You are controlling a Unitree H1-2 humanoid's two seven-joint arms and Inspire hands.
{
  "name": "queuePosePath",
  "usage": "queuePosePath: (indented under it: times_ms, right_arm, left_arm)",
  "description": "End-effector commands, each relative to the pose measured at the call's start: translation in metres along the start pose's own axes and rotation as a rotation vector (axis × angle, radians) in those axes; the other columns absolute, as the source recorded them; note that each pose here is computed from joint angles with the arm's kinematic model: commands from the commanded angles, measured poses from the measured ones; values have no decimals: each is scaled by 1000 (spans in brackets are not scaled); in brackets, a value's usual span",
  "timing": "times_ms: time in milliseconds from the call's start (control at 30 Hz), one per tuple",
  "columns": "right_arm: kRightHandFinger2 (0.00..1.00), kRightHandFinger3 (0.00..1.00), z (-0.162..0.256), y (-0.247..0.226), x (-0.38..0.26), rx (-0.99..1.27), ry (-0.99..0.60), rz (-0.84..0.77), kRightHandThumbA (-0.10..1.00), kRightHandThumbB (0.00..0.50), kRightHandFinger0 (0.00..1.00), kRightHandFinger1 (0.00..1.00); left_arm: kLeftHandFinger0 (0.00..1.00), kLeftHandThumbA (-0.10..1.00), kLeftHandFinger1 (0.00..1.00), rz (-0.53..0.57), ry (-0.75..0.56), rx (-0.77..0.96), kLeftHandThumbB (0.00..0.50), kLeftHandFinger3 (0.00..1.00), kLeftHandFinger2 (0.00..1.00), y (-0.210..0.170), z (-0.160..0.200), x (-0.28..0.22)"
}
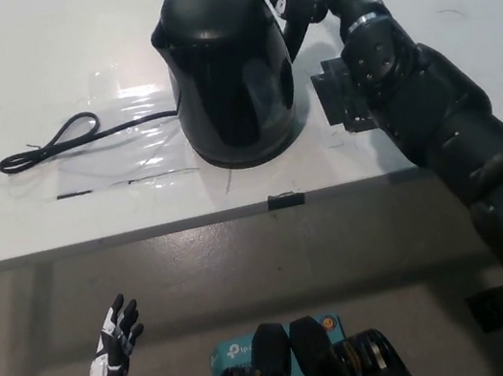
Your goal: Use the right hand to grab the handle of the kettle from the base and place it on the right side
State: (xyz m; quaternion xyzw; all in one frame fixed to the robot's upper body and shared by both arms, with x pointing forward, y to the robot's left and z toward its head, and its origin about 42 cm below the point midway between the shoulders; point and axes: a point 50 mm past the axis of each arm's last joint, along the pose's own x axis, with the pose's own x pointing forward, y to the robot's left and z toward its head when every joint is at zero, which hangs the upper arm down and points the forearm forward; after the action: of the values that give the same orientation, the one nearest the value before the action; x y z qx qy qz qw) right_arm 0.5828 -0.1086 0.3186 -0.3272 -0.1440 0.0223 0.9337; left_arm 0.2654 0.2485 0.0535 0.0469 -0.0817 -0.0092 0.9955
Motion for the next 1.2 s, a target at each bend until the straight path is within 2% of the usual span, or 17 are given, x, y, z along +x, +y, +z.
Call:
queuePosePath:
  times_ms: [0,67,100,133,200,233,300,500,600,667,700,800,867,900,967,1067,1167]
  right_arm:
    - [103,203,57,-27,23,-138,-138,-146,-99,233,2,6]
    - [284,282,55,-25,22,-139,-148,-137,-100,210,0,41]
    - [354,467,52,-24,21,-143,-148,-126,-100,239,0,49]
    - [373,255,50,-22,20,-141,-144,-113,-100,214,0,39]
    - [520,205,45,-20,19,-125,-139,-98,-100,193,0,81]
    - [654,298,43,-20,18,-120,-135,-94,-100,183,0,174]
    - [703,485,40,-21,17,-111,-123,-100,-100,176,0,240]
    - [749,654,36,-24,17,-83,-135,-114,-100,147,0,313]
    - [789,824,40,-29,18,20,-117,-172,-100,146,0,366]
    - [756,787,42,-30,18,63,-123,-216,-100,180,0,336]
    - [731,751,45,-34,18,79,-137,-252,-100,161,0,306]
    - [759,820,55,-43,21,105,-168,-309,-100,127,0,308]
    - [629,591,62,-53,23,132,-200,-373,-100,74,0,196]
    - [611,570,67,-59,25,159,-210,-405,-100,53,0,174]
    - [577,609,74,-70,26,185,-247,-467,-100,53,0,113]
    - [632,755,82,-89,29,197,-283,-536,-100,30,0,113]
    - [603,726,77,-111,30,189,-310,-577,-100,34,0,95]
  left_arm:
    - [1000,1000,1000,-24,-70,2,488,1000,1000,0,11,5]
    - [1000,1000,1000,-20,-75,8,495,1000,1000,0,12,7]
    - [1000,1000,1000,-22,-75,5,490,1000,1000,1,12,7]
    - [1000,1000,1000,-25,-75,-4,490,1000,1000,2,12,7]
    - [1000,1000,1000,-25,-76,-4,480,1000,1000,3,12,7]
    - [1000,1000,1000,-26,-77,-4,478,1000,1000,2,12,7]
    - [1000,1000,1000,-30,-79,-13,475,1000,1000,3,13,8]
    - [1000,1000,1000,-18,-79,-10,499,1000,1000,5,12,8]
    - [1000,1000,1000,-26,-79,-17,483,1000,1000,5,12,8]
    - [1000,1000,1000,-25,-74,-26,489,1000,1000,3,11,7]
    - [1000,1000,1000,-23,-72,-32,492,1000,1000,3,10,7]
    - [1000,1000,1000,-22,-72,-36,485,1000,1000,3,10,8]
    - [1000,1000,1000,-21,-74,-34,493,1000,1000,3,11,9]
    - [1000,1000,1000,-19,-73,-30,494,1000,1000,4,10,10]
    - [1000,1000,1000,-15,-73,-26,493,1000,1000,4,10,11]
    - [1000,1000,1000,-6,-69,-27,500,1000,1000,7,9,11]
    - [1000,1000,1000,-8,-60,-32,483,1000,1000,7,7,7]
